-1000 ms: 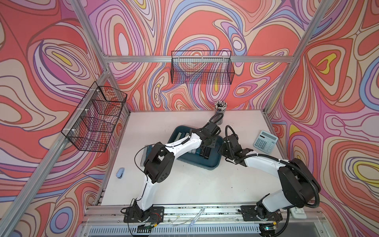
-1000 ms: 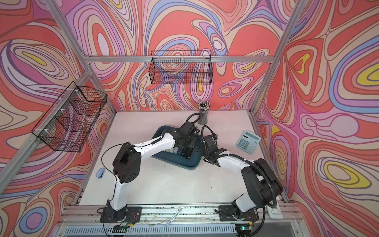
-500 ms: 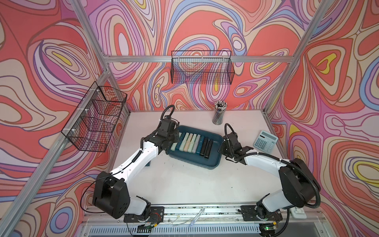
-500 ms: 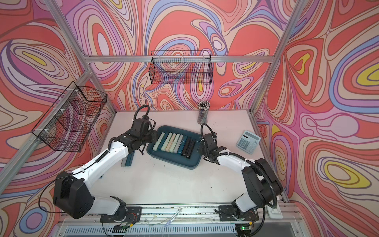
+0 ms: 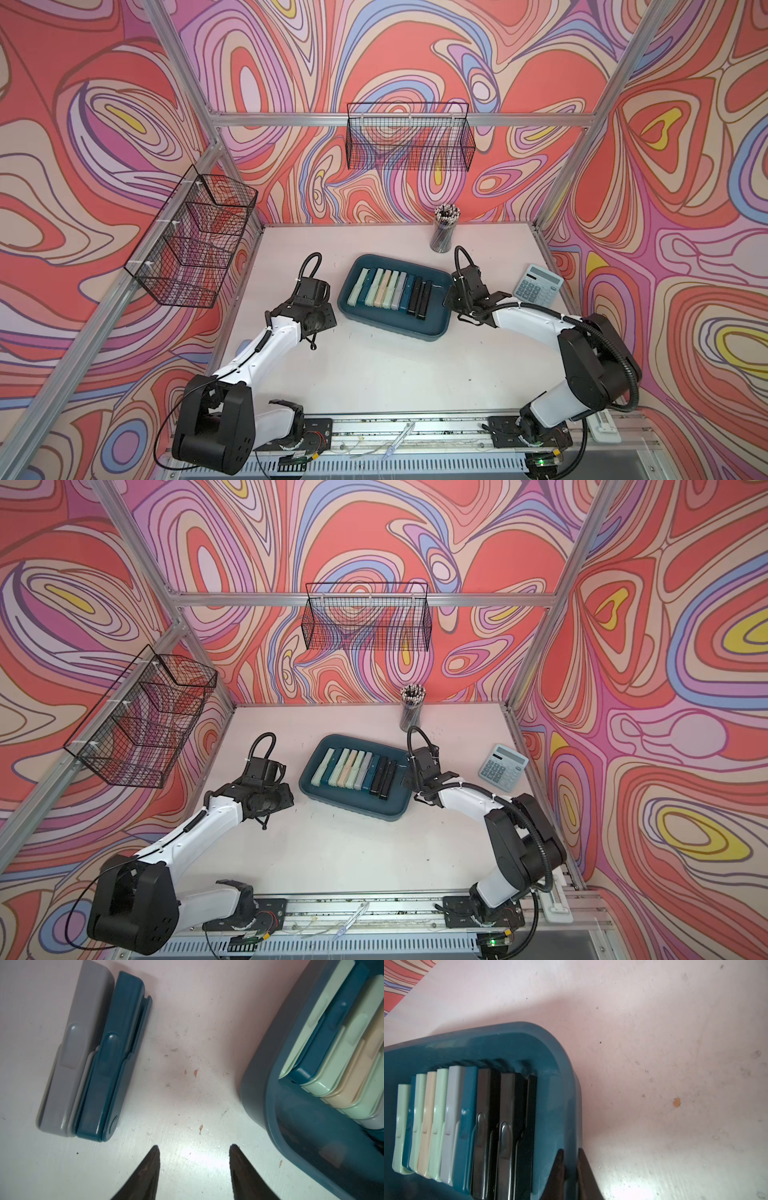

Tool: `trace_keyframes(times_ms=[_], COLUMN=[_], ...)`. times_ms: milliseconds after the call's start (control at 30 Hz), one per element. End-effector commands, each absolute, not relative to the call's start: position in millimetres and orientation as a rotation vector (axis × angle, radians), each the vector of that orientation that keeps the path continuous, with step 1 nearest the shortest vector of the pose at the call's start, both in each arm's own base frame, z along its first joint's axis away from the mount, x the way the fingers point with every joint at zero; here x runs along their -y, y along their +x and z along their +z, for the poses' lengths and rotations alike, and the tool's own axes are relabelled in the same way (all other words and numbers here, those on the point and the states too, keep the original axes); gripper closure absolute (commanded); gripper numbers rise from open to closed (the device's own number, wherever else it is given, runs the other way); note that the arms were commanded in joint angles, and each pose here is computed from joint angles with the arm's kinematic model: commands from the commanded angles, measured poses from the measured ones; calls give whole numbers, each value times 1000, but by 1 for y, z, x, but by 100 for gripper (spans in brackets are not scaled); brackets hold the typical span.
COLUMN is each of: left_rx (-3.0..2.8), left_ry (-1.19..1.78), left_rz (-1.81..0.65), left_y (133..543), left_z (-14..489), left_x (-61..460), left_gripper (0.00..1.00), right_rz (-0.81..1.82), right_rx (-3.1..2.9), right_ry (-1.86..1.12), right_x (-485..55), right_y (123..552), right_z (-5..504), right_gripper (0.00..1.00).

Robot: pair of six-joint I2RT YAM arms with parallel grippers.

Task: Put the pruning pliers into the storage box
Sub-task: Pick up the pruning pliers from the center of the board.

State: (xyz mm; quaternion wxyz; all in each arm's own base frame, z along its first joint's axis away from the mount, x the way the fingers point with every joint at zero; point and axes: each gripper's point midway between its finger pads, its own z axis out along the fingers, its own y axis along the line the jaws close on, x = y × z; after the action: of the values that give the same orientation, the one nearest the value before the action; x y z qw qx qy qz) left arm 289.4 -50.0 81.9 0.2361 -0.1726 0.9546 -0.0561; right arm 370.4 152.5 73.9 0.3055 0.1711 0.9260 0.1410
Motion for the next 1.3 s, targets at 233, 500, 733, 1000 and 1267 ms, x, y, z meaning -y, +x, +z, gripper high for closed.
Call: trace_keyframes(times_ms=[233, 500, 733, 1000, 1267], left_rx=[-2707, -2699, -2700, -2697, -2678], left_ry=[-653, -801, -888, -924, -927], left_rz=[-24, 30, 55, 71, 79], left_y=[250, 247, 253, 261, 278], left_z=[54, 43, 33, 29, 28], left_x=[22, -2, -13, -23, -29], left_gripper=[43, 40, 39, 38, 38], right_rz=[382, 405, 406, 405, 412], right_rx=[-2399, -2421, -2430, -2424, -2422], right_ry=[472, 478, 487, 499, 507], right_x=[-144, -148, -148, -146, -145], right_y=[392, 390, 390, 390, 389], right_z=[82, 72, 67, 68, 67], right_gripper=[91, 91, 91, 91, 91])
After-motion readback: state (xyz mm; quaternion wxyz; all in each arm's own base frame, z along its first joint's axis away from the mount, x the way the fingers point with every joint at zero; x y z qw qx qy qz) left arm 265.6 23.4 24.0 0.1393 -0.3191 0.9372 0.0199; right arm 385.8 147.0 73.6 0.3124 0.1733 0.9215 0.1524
